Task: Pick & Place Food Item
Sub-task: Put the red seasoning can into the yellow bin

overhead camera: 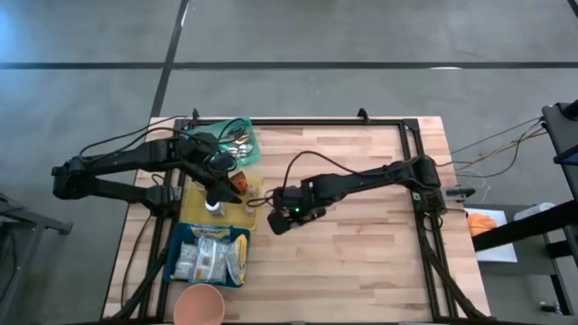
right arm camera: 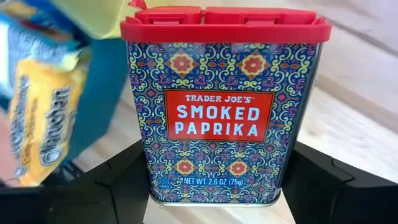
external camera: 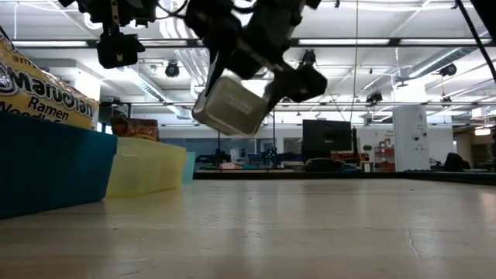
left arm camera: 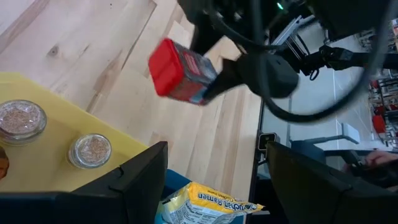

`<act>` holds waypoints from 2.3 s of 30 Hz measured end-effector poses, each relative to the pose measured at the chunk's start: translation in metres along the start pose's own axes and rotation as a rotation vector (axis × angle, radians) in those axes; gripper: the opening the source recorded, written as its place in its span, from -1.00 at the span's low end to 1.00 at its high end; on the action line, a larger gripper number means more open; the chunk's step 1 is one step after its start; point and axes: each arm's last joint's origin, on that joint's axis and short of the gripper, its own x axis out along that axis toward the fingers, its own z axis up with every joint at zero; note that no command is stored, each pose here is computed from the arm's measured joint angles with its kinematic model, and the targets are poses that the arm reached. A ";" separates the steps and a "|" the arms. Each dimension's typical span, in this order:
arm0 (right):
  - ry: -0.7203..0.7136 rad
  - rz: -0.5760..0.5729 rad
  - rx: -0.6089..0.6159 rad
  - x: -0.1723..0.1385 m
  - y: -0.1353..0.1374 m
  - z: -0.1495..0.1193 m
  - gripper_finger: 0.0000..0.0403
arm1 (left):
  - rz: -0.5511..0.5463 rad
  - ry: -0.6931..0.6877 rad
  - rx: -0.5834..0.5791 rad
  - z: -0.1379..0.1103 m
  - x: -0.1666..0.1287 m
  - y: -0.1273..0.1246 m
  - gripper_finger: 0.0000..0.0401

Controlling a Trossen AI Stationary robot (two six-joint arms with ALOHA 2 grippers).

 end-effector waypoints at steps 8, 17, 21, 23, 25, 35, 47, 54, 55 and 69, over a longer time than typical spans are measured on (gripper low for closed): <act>-0.111 0.032 -0.123 -0.028 0.014 -0.015 0.39 | 0.001 0.001 0.000 0.000 0.000 0.000 0.38; -0.166 0.032 -0.341 -0.064 0.017 -0.055 0.39 | 0.001 0.001 0.000 0.000 0.000 0.000 0.38; -0.208 0.059 -0.494 -0.084 0.020 -0.072 0.39 | 0.001 0.001 0.000 0.000 0.000 0.000 0.38; -0.251 0.060 -0.554 -0.090 0.021 -0.082 0.39 | 0.001 0.001 0.000 0.000 0.000 0.000 0.38; -0.270 0.067 -0.618 -0.095 0.022 -0.090 0.39 | 0.001 0.002 -0.001 0.000 0.000 0.000 0.38; -0.274 0.025 -0.963 -0.097 0.021 -0.126 0.39 | 0.002 0.003 -0.001 0.000 0.000 0.000 0.38; -0.300 0.047 -1.128 -0.096 0.026 -0.129 0.39 | 0.001 0.001 -0.001 0.000 0.000 0.000 0.38; -0.324 0.133 -1.185 -0.098 0.034 -0.126 0.39 | 0.027 -0.077 -0.353 0.006 0.002 0.000 0.38; -0.340 0.113 -1.160 -0.098 0.033 -0.124 0.39 | 0.051 -0.108 -0.416 0.008 0.003 0.001 0.38; -0.408 -0.063 -0.976 -0.091 0.019 -0.090 0.39 | 0.108 -0.053 -1.102 0.001 0.031 0.019 0.38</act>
